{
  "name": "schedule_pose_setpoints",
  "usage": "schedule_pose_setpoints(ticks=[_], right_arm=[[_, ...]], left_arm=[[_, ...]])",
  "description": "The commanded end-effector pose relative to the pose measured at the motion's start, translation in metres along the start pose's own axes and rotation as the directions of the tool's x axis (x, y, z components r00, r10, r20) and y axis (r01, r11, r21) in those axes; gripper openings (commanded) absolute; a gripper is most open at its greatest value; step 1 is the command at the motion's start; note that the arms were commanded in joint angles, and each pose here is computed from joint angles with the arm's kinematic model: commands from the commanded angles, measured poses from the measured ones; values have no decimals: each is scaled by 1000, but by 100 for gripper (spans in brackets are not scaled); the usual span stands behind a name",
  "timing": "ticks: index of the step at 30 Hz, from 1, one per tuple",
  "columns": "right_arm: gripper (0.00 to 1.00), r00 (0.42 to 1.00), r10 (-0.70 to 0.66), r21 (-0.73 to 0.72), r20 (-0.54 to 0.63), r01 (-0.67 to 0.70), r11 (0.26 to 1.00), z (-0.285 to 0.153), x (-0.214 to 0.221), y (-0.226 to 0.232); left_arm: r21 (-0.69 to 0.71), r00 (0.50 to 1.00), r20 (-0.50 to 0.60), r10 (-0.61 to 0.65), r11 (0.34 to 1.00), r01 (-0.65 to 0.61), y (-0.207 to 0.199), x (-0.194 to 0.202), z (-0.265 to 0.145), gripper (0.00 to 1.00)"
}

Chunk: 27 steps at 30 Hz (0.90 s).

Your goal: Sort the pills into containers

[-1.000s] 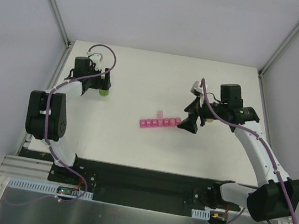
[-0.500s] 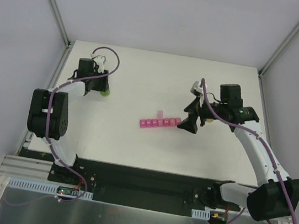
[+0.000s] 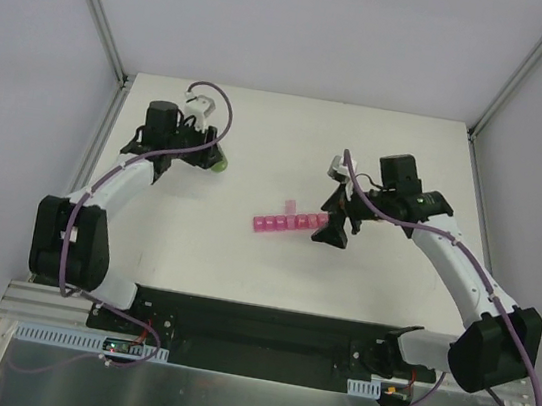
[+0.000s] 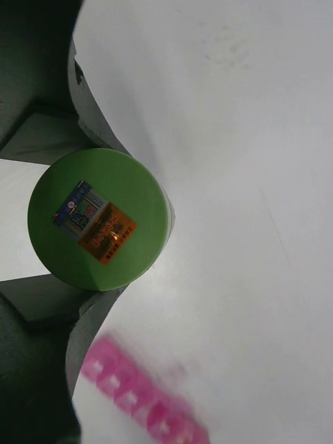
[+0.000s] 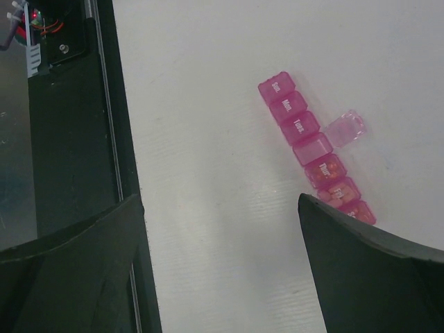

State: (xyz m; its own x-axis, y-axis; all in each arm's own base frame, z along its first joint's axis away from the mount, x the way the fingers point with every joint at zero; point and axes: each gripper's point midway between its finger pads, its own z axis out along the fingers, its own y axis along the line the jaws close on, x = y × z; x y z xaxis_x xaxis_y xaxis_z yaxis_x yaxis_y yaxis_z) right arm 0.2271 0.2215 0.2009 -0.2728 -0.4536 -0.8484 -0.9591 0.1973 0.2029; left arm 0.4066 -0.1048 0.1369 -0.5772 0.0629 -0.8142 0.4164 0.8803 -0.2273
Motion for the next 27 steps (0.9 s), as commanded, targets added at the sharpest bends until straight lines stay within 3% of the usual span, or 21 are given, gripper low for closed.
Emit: schedule_pose_setpoints(ticks=[1, 9, 18, 27], right_arm=[[97, 999, -18, -6, -31, 18, 1000, 18, 8, 3], [97, 994, -34, 172, 102, 17, 985, 27, -25, -14], [97, 979, -51, 35, 200, 45, 998, 31, -47, 25], [97, 982, 3, -41, 190, 5, 999, 43, -48, 33]], left_arm=[[290, 990, 127, 67, 951, -102, -104, -39, -42, 2], [515, 997, 66, -38, 857, -1, -217, -18, -81, 1], [564, 988, 16, -152, 818, 116, -254, -10, -82, 1], [612, 981, 20, -191, 779, 139, -277, -20, -83, 2]])
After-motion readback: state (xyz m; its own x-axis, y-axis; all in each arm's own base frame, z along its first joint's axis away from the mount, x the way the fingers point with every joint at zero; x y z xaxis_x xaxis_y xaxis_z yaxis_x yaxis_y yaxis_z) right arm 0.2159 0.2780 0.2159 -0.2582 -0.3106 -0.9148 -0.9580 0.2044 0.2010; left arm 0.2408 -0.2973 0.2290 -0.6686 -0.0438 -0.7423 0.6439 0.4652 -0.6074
